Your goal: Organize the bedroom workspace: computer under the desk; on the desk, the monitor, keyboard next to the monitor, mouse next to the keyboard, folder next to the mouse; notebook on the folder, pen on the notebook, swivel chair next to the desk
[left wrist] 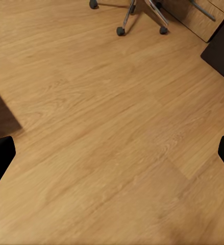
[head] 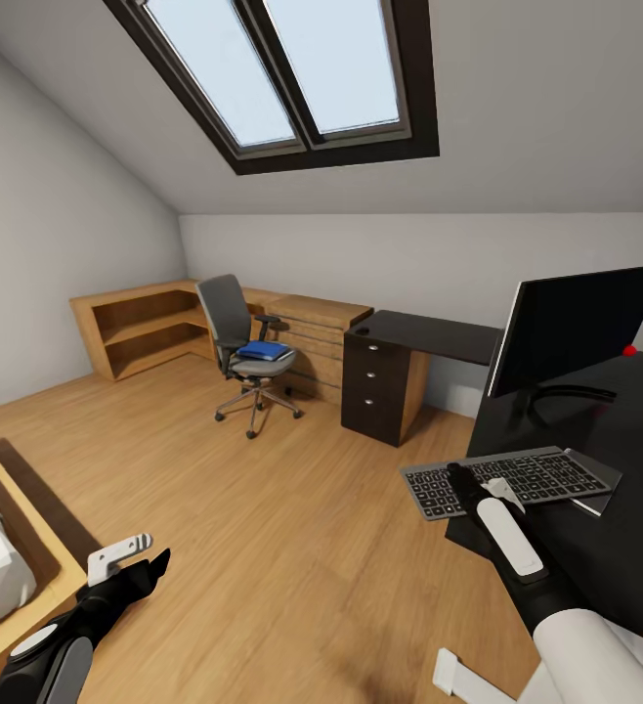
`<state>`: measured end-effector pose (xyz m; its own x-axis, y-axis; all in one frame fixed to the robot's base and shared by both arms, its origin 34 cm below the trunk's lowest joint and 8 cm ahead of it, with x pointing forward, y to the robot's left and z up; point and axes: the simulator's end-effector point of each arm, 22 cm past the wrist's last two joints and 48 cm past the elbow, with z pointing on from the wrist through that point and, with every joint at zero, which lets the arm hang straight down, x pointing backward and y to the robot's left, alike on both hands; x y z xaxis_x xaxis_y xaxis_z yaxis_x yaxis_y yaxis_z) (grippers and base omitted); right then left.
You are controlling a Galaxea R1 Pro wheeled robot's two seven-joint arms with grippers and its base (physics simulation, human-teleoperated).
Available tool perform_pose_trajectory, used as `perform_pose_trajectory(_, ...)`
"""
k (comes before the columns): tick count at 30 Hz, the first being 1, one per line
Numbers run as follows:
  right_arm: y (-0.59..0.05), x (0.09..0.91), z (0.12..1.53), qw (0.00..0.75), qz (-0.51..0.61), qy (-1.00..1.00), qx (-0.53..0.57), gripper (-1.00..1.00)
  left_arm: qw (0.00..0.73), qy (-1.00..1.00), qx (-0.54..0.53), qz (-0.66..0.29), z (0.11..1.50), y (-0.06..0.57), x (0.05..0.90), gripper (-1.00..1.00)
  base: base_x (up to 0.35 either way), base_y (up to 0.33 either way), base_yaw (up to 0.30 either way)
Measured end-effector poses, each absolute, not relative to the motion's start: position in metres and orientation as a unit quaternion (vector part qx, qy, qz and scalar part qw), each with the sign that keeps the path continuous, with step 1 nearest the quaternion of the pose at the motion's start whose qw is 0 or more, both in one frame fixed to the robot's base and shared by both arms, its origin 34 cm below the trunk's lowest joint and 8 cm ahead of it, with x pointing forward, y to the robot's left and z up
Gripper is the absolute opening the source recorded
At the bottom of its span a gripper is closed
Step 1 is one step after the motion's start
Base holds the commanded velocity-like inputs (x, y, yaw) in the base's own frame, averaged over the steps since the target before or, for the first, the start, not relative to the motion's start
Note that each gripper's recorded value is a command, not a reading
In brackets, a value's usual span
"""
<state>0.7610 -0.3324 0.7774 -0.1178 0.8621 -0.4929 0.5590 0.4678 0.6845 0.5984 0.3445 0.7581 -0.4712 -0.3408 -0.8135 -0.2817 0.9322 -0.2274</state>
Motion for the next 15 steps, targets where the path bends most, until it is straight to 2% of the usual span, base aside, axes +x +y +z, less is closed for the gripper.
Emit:
perform_pose_trajectory(6,-0.3325,0.7609,0.7771,0.451,0.167,0.729,0.488,1.00,0.481,0.857,-0.181,-0.030,0.7575,0.3446,0.5983,1.00,-0.153,0.000,0.000)
perform_pose_trajectory(15,-0.3327,0.7607,0.7772,0.451,0.167,0.729,0.488,1.00,0.481,0.857,-0.181,-0.030,0.7577,0.3449,0.5982,1.00,-0.032,0.000,0.000)
